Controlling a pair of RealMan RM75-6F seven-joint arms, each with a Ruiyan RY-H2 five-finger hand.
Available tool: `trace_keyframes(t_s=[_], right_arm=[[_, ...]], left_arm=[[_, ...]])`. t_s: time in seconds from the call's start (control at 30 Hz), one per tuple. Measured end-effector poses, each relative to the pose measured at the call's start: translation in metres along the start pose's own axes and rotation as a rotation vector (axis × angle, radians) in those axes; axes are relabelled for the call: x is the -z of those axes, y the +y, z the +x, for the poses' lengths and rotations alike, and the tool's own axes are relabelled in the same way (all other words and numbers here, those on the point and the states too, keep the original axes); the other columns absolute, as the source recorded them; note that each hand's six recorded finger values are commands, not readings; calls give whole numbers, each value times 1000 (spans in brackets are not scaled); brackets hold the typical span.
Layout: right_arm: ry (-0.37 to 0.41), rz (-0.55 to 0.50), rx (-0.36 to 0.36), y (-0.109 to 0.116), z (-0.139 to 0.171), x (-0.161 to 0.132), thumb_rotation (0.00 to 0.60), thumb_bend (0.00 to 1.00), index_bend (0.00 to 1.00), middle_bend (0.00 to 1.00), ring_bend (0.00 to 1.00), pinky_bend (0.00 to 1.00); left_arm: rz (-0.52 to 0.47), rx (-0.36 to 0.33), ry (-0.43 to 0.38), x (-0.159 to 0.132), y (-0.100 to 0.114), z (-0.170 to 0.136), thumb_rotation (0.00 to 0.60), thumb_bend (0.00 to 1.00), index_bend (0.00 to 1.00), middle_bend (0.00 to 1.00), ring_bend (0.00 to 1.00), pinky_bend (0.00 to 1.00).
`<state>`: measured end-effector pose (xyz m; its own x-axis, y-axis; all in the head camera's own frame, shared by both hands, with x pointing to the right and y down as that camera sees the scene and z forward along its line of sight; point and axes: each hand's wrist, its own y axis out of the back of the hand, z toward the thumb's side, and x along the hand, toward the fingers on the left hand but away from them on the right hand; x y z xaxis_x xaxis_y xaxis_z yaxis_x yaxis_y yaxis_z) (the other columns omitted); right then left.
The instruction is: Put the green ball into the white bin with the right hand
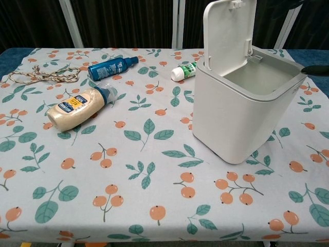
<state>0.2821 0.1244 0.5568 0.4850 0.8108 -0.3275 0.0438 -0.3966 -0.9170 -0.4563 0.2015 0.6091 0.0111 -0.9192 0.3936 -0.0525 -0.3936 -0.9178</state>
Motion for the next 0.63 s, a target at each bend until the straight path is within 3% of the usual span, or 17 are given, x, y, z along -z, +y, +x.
trace_keyframes(t_s=[0.17, 0.3, 0.43, 0.63], right_arm=[[-143, 75, 33, -3, 32, 50, 600, 117, 59, 130, 79, 288], [-284, 134, 5, -17, 66, 95, 600, 117, 0, 48, 6, 163], [-445, 173, -31, -33, 107, 138, 600, 117, 0, 0, 0, 4], [-601, 132, -38, -52, 146, 164, 600, 117, 0, 0, 0, 0]], left_arm=[[-2, -18, -8, -1, 5, -1, 600, 0, 113, 15, 0, 52], [-3, -42, -26, -5, 11, -1, 600, 0, 113, 19, 0, 52], [7, -54, -32, -5, 16, -3, 600, 0, 113, 20, 0, 52], [6, -55, -26, -4, 18, -3, 600, 0, 113, 20, 0, 53]])
